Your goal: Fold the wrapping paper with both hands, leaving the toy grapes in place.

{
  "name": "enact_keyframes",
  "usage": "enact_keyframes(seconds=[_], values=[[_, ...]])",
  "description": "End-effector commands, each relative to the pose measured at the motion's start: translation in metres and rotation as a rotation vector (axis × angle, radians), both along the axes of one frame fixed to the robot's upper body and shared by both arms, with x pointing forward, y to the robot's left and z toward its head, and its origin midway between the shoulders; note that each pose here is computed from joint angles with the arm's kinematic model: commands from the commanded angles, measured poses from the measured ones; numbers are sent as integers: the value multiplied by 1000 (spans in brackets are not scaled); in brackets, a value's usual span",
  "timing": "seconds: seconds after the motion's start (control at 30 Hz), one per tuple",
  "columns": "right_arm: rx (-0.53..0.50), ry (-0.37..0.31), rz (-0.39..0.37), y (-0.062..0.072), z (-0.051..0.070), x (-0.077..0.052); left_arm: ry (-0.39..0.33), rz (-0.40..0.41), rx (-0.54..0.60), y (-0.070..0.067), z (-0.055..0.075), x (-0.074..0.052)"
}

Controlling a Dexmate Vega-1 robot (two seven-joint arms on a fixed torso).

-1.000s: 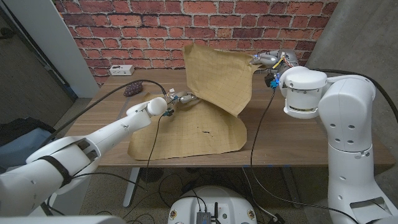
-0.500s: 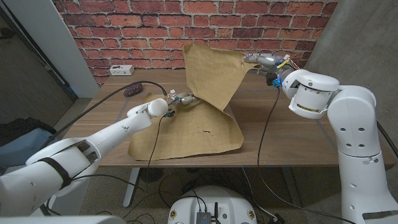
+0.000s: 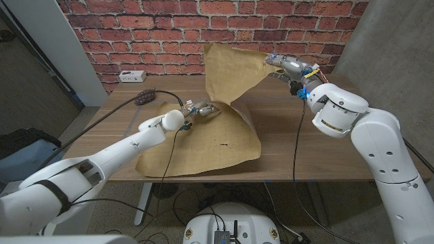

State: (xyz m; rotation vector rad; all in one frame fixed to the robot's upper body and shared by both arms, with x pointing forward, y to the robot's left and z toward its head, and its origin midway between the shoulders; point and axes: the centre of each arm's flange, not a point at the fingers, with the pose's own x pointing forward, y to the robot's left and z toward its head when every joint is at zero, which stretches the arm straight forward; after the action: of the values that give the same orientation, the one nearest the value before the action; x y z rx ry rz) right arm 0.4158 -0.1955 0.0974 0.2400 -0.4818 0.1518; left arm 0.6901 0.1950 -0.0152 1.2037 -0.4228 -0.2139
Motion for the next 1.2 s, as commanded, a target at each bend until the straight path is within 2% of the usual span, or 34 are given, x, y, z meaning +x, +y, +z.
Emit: enact_keyframes(seconds=[0.03,0.07,0.13,0.33,0.5,0.6,0.73,0.93,1.07,1.2], values=[[10,-66,-101,-9,-6,-9,-344,188,-38,-5,30,-54],[4,-71,-123,-10,-7,-10,-391,225,-31,-6,31,-61],[-3,-76,-145,-10,-7,-12,-429,252,-27,-7,32,-67],[-15,-88,-208,-9,-8,-17,-462,226,-20,-8,33,-83],[-25,-102,-275,-4,-8,-24,-407,122,-10,-5,35,-96],[-20,-107,-273,0,-9,-25,-353,78,30,-4,35,-104],[-2,-125,-252,6,-13,-25,-291,76,101,-4,34,-113],[3,-147,-214,17,-15,-23,-250,79,117,4,30,-120],[11,-161,-221,21,-17,-22,-226,47,94,9,29,-128],[35,-184,-246,24,-20,-23,-182,31,129,10,27,-138]])
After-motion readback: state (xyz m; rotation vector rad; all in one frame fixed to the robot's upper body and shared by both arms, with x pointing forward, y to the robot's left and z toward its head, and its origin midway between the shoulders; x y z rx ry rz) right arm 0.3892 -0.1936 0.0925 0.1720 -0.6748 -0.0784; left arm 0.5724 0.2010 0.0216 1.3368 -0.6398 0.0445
